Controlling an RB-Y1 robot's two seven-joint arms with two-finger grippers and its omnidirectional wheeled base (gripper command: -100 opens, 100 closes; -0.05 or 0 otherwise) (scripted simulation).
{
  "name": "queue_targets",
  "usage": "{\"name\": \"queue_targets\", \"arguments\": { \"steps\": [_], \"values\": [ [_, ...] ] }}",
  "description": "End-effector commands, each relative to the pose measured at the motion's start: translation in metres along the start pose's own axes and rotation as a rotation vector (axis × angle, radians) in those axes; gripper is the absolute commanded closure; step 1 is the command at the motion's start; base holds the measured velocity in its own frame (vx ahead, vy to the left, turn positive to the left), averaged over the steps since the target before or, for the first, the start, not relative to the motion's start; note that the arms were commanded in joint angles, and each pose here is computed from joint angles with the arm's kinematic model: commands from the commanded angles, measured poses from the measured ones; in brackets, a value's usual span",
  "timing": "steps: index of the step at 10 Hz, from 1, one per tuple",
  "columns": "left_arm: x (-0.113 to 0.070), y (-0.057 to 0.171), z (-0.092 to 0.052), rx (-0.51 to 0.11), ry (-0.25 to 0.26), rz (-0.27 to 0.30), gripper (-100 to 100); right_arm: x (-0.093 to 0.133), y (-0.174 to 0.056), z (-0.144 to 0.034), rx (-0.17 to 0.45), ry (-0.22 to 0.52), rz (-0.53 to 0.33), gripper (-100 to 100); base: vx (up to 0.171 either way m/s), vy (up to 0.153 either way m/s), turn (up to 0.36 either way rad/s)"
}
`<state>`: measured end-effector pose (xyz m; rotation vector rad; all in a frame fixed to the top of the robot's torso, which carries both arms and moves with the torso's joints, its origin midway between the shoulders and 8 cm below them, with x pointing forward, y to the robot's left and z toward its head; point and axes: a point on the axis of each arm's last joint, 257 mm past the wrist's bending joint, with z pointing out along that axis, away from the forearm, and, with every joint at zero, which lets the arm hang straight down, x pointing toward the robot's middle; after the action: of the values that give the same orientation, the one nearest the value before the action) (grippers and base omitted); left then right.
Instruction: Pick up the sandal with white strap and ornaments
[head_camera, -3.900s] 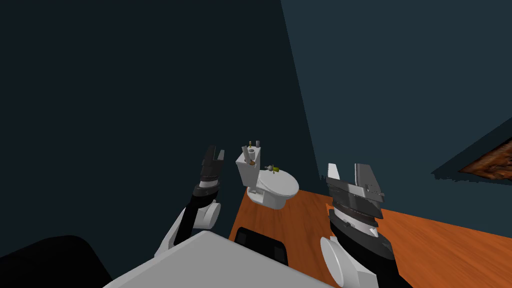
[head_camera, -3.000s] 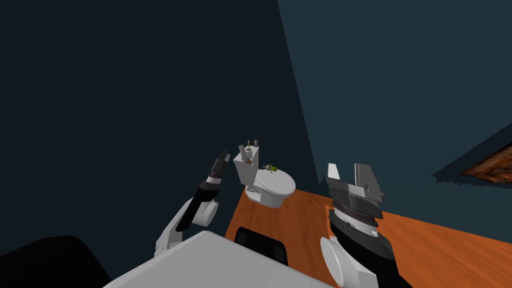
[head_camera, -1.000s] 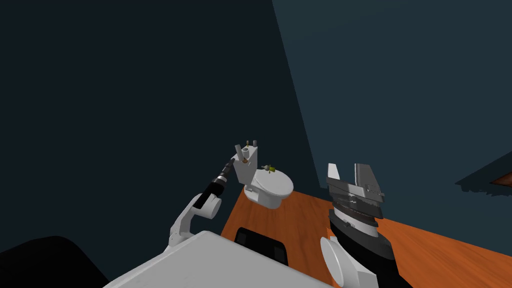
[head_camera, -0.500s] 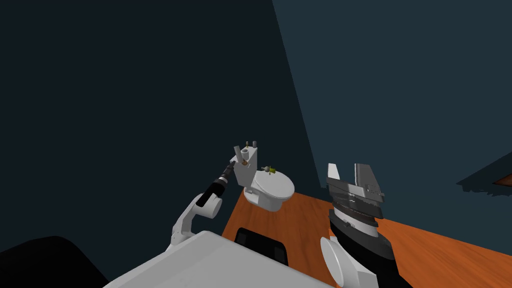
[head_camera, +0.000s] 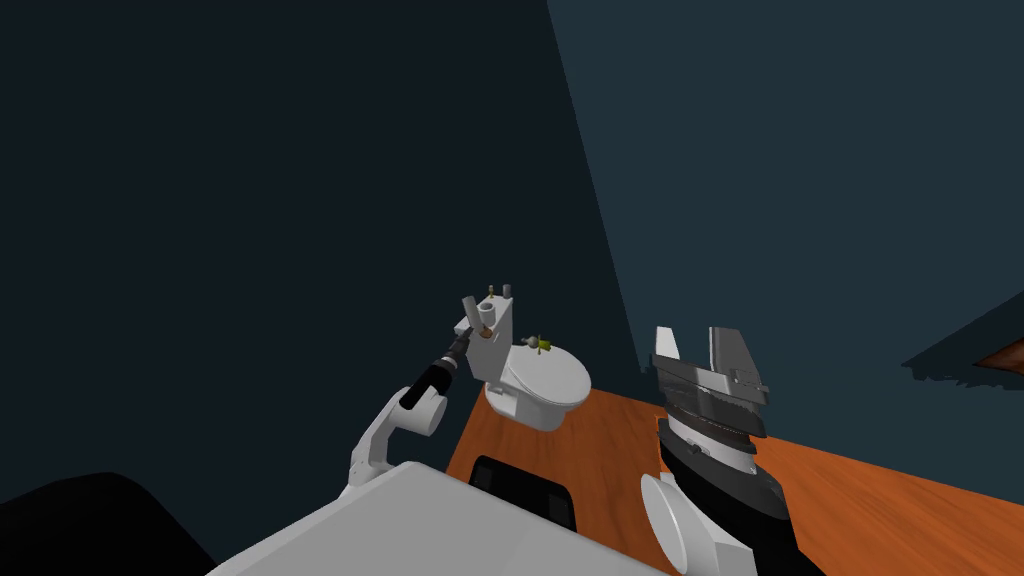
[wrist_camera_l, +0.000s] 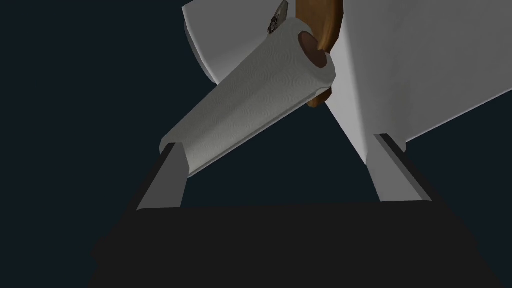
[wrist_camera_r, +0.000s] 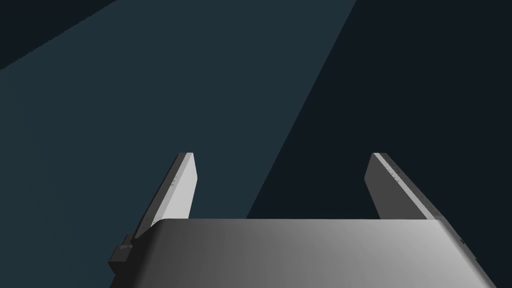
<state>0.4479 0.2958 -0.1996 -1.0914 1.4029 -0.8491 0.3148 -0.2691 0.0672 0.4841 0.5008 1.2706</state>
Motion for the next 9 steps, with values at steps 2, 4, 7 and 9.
{"name": "queue_targets", "arguments": {
  "steps": [2, 4, 7, 9],
  "values": [
    [0.009, 0.016, 0.003, -0.059, 0.012, -0.026, -100, 0.000, 0.000, 0.000, 0.000, 0.000, 0.000, 0, 0.088, 0.044, -0.066],
    [0.017, 0.023, 0.004, -0.091, 0.016, -0.059, -100, 0.000, 0.000, 0.000, 0.000, 0.000, 0.000, 0, 0.097, 0.044, -0.069],
    [0.031, 0.025, 0.005, -0.116, 0.017, -0.130, -100, 0.000, 0.000, 0.000, 0.000, 0.000, 0.000, 0, 0.075, 0.037, -0.049],
    [0.038, 0.021, 0.006, -0.117, 0.014, -0.170, -100, 0.000, 0.000, 0.000, 0.000, 0.000, 0.000, 0, 0.043, 0.012, -0.024]
  ]
}}
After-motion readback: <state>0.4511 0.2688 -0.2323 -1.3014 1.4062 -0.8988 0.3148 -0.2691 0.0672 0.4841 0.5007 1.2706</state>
